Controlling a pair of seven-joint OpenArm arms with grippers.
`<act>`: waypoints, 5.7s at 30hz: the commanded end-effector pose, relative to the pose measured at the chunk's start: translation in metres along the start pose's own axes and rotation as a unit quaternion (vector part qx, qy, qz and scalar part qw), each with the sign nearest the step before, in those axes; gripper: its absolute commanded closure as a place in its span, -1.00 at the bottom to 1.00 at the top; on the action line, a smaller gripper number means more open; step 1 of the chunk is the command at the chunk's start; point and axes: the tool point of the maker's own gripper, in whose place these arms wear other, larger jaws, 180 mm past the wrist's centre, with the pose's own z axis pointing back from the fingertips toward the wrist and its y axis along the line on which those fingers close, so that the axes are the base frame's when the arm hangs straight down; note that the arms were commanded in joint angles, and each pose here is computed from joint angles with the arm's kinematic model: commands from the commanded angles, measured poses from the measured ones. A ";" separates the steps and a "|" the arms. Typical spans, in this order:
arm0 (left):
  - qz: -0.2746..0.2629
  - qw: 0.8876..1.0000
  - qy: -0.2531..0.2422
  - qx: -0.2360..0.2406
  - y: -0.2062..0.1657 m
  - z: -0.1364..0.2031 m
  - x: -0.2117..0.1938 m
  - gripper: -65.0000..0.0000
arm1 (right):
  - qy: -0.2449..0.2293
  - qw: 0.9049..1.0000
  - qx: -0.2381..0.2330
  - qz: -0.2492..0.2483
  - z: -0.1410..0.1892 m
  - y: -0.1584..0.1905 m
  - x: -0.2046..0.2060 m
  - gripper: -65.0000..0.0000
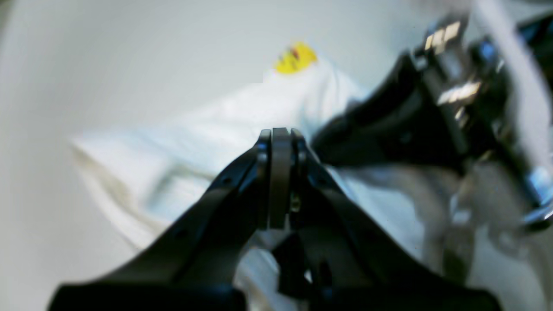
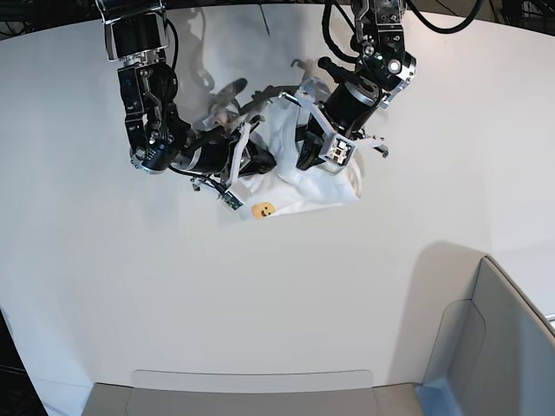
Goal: Layout the t-shirt on the table in an organized manner, then fold the t-shirt properly
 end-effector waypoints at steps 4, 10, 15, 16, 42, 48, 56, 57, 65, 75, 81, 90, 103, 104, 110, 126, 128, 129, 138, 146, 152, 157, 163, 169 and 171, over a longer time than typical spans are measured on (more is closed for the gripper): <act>0.013 1.000 0.004 0.017 0.031 -0.020 -0.007 1.00 | -0.059 0.998 0.032 0.007 0.019 0.016 0.027 1.00; 0.033 0.999 0.021 0.037 0.056 -0.029 -0.023 1.00 | -0.103 0.993 0.054 0.033 0.042 0.035 0.050 1.00; 0.012 0.999 -0.015 0.051 0.061 -0.019 0.009 1.00 | -0.083 0.996 0.043 0.011 0.029 0.013 0.045 1.00; 0.007 0.998 -0.022 0.054 0.062 -0.017 0.015 1.00 | -0.072 0.997 0.038 0.001 0.022 0.005 0.041 1.00; 0.004 0.997 0.013 0.080 0.073 0.019 -0.020 1.00 | -0.059 0.998 0.019 0.010 0.019 -0.004 0.041 1.00; -0.025 0.989 -0.034 0.142 0.105 0.049 0.020 1.00 | -0.116 0.990 0.015 0.078 0.047 0.034 0.075 1.00; -0.009 0.971 -0.019 0.240 0.163 0.094 0.005 1.00 | -0.134 0.990 -0.019 0.044 0.073 0.052 0.068 1.00; -0.007 0.967 -0.016 0.254 0.170 0.101 0.002 1.00 | -0.135 0.990 -0.023 0.037 0.076 0.054 0.067 1.00; 0.027 0.949 0.000 0.315 0.194 0.135 -0.020 1.00 | -0.148 0.987 -0.056 0.001 0.088 0.059 0.039 1.00; 0.065 0.915 0.045 0.396 0.216 0.194 -0.063 1.00 | -0.109 0.990 -0.066 -0.058 0.092 0.064 -0.010 1.00; 0.106 0.893 0.079 0.430 0.226 0.221 -0.104 1.00 | -0.099 0.986 -0.104 -0.083 0.108 0.047 -0.029 1.00; 0.108 0.885 0.120 0.436 0.217 0.245 -0.128 1.00 | -0.065 0.983 -0.119 -0.123 0.120 0.052 -0.068 1.00; 0.101 0.878 0.183 0.431 0.199 0.276 -0.156 1.00 | -0.020 0.983 -0.083 -0.161 0.131 0.077 -0.105 1.00; 0.101 0.877 0.189 0.430 0.197 0.279 -0.159 1.00 | -0.020 0.984 -0.076 -0.163 0.133 0.078 -0.105 1.00; 0.099 0.872 0.217 0.426 0.188 0.295 -0.172 1.00 | -0.005 0.983 -0.050 -0.175 0.141 0.087 -0.114 1.00; 0.111 0.842 0.333 0.409 0.160 0.334 -0.233 1.00 | 0.104 0.967 -0.022 -0.230 0.169 0.136 -0.184 1.00; 0.102 0.834 0.350 0.414 0.160 0.343 -0.236 1.00 | 0.124 0.963 -0.017 -0.239 0.175 0.145 -0.196 1.00; 0.101 0.829 0.355 0.420 0.162 0.350 -0.236 1.00 | 0.131 0.960 -0.015 -0.245 0.178 0.151 -0.201 1.00; 0.100 0.804 0.393 0.435 0.155 0.388 -0.247 1.00 | 0.172 0.946 -0.004 -0.275 0.193 0.176 -0.225 1.00; 0.156 0.784 0.440 0.410 0.120 0.409 -0.294 1.00 | 0.206 0.934 -0.003 -0.293 0.207 0.195 -0.244 1.00; 0.190 0.788 0.428 0.398 0.097 0.412 -0.323 1.00 | 0.239 0.925 -0.018 -0.295 0.210 0.200 -0.268 1.00; 0.211 0.791 0.433 0.377 0.073 0.404 -0.354 1.00 | 0.263 0.910 -0.026 -0.320 0.215 0.200 -0.293 1.00; 0.247 0.797 0.434 0.341 0.042 0.374 -0.386 1.00 | 0.293 0.892 -0.046 -0.340 0.219 0.187 -0.330 1.00; 0.271 0.805 0.424 0.313 0.014 0.357 -0.404 1.00 | 0.299 0.885 -0.069 -0.350 0.213 0.190 -0.371 1.00; 0.274 0.816 0.415 0.295 0.005 0.337 -0.410 1.00 | 0.303 0.878 -0.072 -0.364 0.211 0.191 -0.386 1.00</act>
